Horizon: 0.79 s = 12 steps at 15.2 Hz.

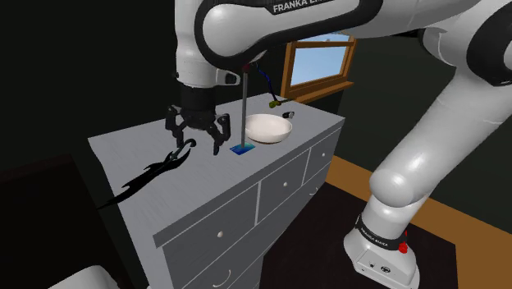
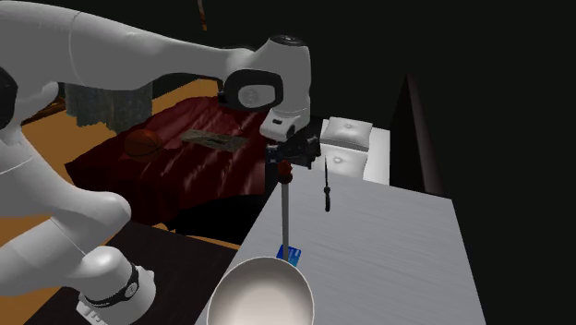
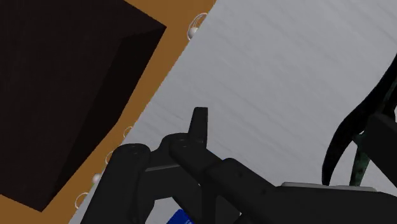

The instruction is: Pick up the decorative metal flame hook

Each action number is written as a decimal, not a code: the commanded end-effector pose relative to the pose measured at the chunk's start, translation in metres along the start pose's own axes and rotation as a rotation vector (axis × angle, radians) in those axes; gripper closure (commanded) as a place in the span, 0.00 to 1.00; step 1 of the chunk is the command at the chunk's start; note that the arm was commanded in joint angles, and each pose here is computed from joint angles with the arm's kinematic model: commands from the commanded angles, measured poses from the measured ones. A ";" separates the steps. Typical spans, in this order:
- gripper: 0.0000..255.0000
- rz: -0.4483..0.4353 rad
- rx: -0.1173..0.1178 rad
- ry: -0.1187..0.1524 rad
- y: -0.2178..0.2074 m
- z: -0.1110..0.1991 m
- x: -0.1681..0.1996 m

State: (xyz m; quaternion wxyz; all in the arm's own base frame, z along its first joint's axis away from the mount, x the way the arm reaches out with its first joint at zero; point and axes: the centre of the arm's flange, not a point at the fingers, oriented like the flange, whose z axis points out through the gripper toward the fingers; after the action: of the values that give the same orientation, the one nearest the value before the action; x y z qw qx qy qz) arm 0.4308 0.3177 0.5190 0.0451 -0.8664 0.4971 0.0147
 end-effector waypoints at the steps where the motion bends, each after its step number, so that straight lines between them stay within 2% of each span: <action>1: 0.00 0.094 0.002 -0.009 -0.028 0.012 0.000; 7: 0.00 0.345 -0.004 -0.027 -0.100 0.044 0.009; 8: 0.00 0.368 -0.004 -0.029 -0.106 0.047 0.010; 12: 0.00 0.368 -0.004 -0.029 -0.105 0.068 0.012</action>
State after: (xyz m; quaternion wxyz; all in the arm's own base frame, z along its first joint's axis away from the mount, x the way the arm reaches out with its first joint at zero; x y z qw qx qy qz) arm 0.5270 0.3660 0.4622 0.0468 -0.7615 0.6454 0.0361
